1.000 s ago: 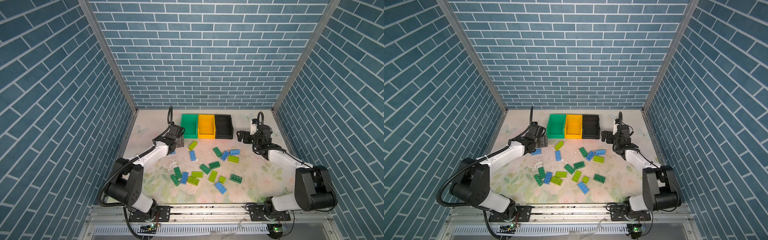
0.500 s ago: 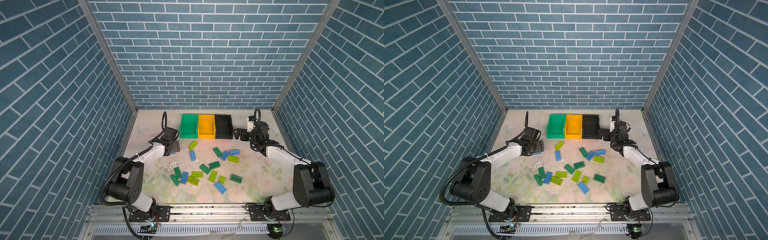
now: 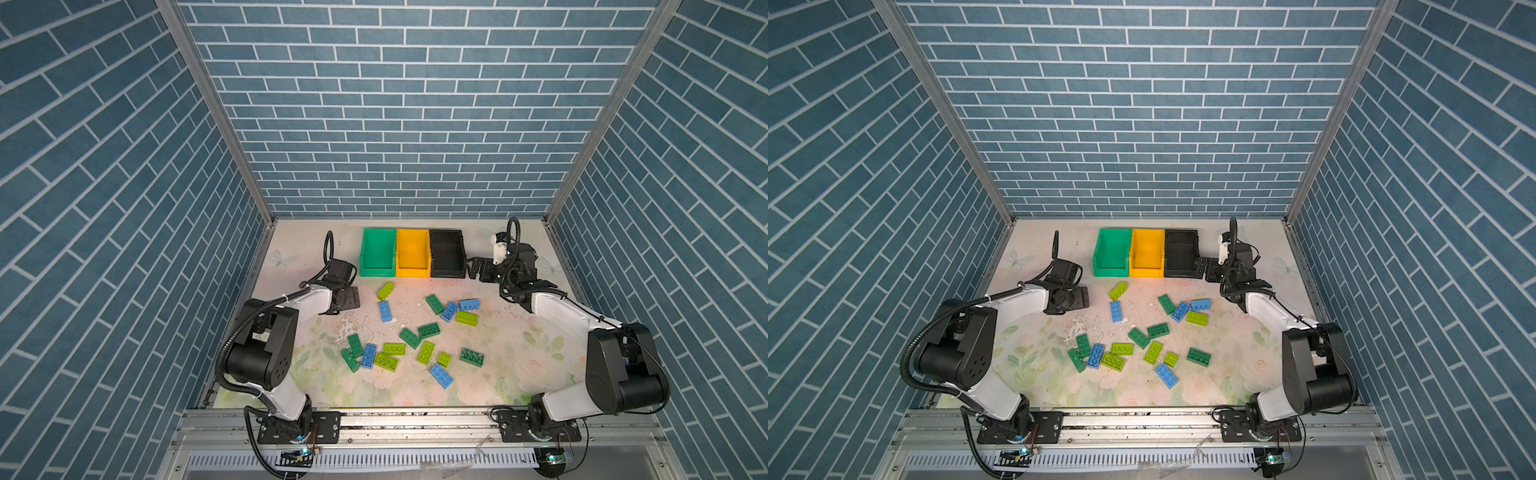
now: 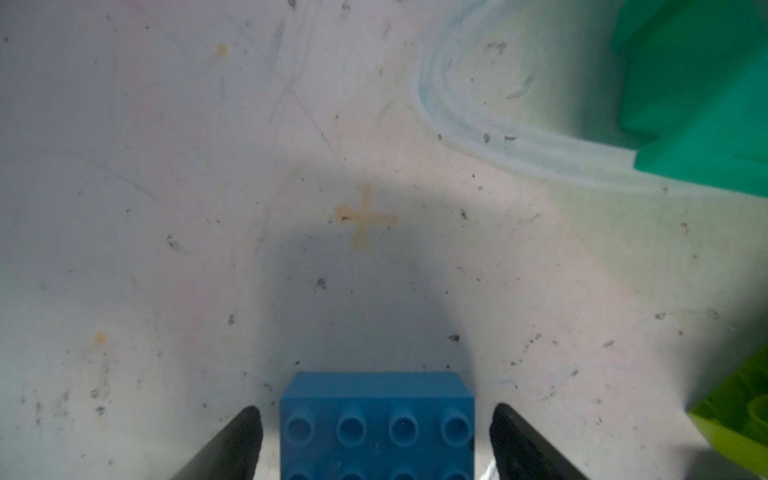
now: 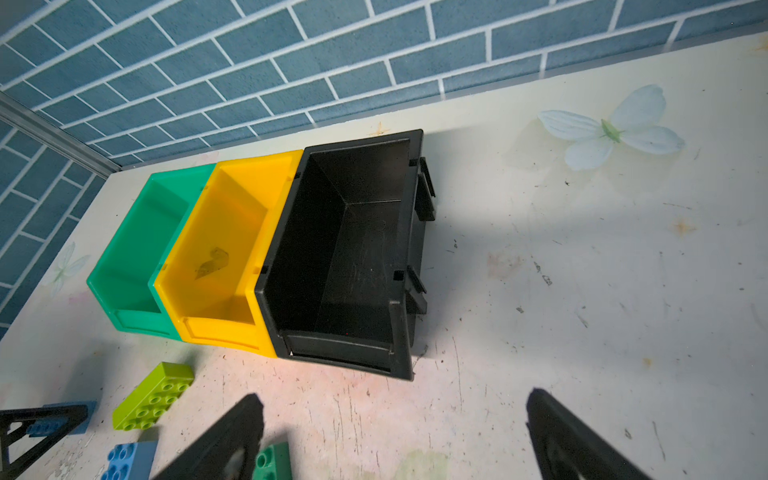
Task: Sort the legos into containers by color
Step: 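Grasp a blue brick with left gripper while right gripper hovers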
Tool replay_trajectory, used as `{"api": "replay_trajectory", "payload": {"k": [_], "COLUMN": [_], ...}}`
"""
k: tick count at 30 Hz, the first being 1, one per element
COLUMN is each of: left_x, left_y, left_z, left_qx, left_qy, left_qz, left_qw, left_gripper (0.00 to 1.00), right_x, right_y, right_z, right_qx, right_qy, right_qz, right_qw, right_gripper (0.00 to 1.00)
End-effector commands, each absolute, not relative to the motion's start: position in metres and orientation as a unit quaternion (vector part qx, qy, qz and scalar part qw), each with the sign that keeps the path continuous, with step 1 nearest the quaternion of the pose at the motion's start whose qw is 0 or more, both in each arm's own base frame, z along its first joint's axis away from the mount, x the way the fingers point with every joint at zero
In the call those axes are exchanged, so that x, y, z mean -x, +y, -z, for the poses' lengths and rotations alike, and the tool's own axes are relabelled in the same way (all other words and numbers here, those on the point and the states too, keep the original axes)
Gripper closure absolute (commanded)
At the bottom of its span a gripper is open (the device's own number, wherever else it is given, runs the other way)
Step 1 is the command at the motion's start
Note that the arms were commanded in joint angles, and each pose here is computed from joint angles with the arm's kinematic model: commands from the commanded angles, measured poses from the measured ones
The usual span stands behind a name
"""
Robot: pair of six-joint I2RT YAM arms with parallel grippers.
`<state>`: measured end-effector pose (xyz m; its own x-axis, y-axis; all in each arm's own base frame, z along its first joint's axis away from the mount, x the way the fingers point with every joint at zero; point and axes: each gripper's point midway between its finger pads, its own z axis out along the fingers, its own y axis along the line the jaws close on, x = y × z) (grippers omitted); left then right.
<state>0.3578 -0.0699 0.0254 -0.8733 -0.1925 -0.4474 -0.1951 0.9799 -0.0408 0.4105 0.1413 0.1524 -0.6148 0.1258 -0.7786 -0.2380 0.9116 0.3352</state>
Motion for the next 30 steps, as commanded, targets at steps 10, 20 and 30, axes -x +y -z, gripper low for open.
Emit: {"api": "replay_trajectory", "payload": {"k": [10,20,30], "left_x": [-0.353,-0.358,-0.396], "left_y": [-0.062,-0.072,-0.120], "left_z": [-0.014,-0.029,-0.101], "left_qx": [0.109,0.098,0.081], "left_qy": [0.968,0.964,0.931], "left_qz": [-0.035,-0.009,0.123], "left_qw": [0.224,0.247,0.334], "left_gripper": [0.32,0.49,0.50], "right_x": [-0.415,-0.402,-0.386], "right_y": [0.147,0.162,0.184], "right_z": [-0.161,-0.158,-0.142], "right_qx": [0.023,0.072,0.096], "right_qy": [0.869,0.872,0.878], "right_qz": [-0.222,-0.228,-0.238], "right_qw": [0.441,0.427,0.403], "right_gripper": [0.04,0.15,0.20]}}
